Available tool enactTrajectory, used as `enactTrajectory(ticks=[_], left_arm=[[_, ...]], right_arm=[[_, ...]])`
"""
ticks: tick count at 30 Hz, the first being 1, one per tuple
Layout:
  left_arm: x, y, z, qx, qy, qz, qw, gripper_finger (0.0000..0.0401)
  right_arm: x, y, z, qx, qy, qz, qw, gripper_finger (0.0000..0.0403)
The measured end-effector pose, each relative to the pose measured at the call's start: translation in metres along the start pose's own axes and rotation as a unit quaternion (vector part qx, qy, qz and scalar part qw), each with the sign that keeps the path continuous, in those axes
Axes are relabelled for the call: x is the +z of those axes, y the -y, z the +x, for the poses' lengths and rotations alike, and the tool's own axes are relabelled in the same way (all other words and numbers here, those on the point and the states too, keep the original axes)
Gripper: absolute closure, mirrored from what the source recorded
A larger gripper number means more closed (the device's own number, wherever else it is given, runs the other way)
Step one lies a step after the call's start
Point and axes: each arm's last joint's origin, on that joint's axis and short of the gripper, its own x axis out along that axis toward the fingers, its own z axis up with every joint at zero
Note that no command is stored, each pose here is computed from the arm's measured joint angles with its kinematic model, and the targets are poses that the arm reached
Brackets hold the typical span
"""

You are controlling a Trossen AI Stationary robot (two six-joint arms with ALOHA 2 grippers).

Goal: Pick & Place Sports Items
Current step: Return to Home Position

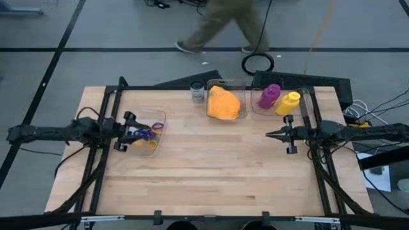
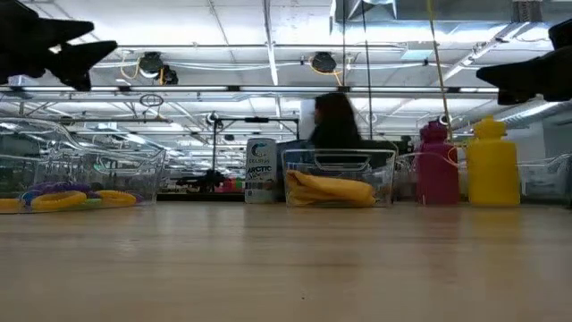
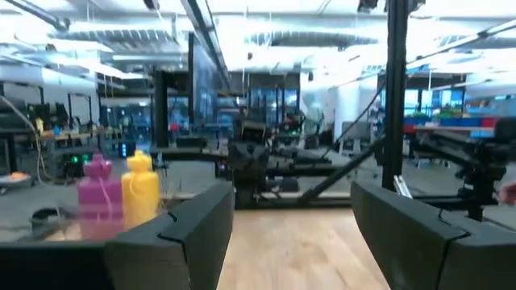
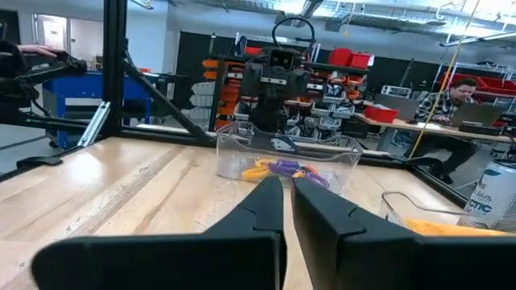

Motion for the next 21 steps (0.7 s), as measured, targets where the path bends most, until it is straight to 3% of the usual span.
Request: enactTrajectory(ticks=[9,21], left_arm=[[0.0076,0.0008,-0.0049,-0.001,0.035,0.004,0.999,0.0189],[0.0075,0.0008,-0.0049,-0.001,0.035,0.004,0.999,0.0189]], right_arm=[[0.0000,0.0000,0.0000,0.000,0.000,0.000,1.000,0.0399],[0.0000,0.0000,0.0000,0.000,0.000,0.000,1.000,0.0399]])
